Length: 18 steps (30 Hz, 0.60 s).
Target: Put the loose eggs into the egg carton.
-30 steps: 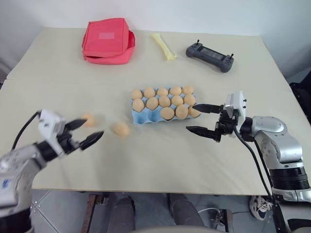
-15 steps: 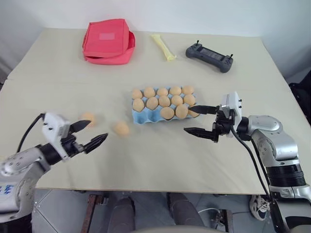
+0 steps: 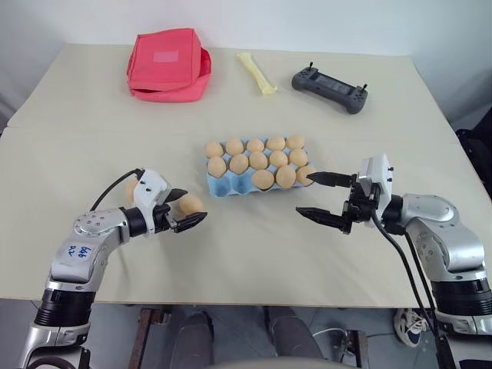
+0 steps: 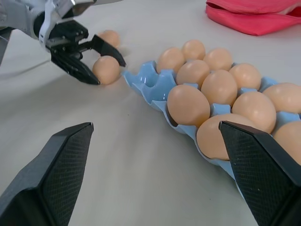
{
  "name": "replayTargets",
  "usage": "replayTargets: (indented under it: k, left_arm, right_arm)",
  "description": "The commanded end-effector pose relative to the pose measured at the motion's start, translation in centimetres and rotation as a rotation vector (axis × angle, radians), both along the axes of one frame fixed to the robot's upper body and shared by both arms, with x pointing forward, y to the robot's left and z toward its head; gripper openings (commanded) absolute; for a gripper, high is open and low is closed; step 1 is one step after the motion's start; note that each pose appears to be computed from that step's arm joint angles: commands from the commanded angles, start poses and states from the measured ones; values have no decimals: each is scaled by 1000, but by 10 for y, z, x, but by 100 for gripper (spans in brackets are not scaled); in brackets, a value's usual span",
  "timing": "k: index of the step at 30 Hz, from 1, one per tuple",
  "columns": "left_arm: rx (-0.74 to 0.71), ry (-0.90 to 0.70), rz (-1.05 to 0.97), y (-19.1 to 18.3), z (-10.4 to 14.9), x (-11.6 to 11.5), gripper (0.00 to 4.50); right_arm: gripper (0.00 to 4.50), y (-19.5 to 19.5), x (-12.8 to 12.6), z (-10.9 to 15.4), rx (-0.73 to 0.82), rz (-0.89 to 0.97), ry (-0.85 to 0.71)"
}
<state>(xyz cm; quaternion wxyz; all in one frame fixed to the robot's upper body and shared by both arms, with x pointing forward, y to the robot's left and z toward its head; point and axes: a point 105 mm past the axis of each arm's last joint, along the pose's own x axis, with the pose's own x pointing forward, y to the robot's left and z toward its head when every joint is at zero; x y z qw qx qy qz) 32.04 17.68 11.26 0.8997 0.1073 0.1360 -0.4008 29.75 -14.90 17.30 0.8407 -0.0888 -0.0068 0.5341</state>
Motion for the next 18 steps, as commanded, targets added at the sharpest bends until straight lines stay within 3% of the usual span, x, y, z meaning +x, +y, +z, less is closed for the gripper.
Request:
replayTargets:
  k: [1,6,15,18]
  left_arm:
    - [12,-24,-30,-8,3,5,387]
    - [-17,-61,-37,-9,16,8,248]
    - [-126,-168,-161,-19,80,-3,225]
    - [-128,-173,-205,-30,89,1,225]
  right_arm:
    - [450,-1,-5,14,10,-2,-50]
    - [450,-1,-5,15,11,-11,-56]
    - [450,-4,-7,14,12,-36,-59]
    - [450,-4,-6,15,16,-45,-62]
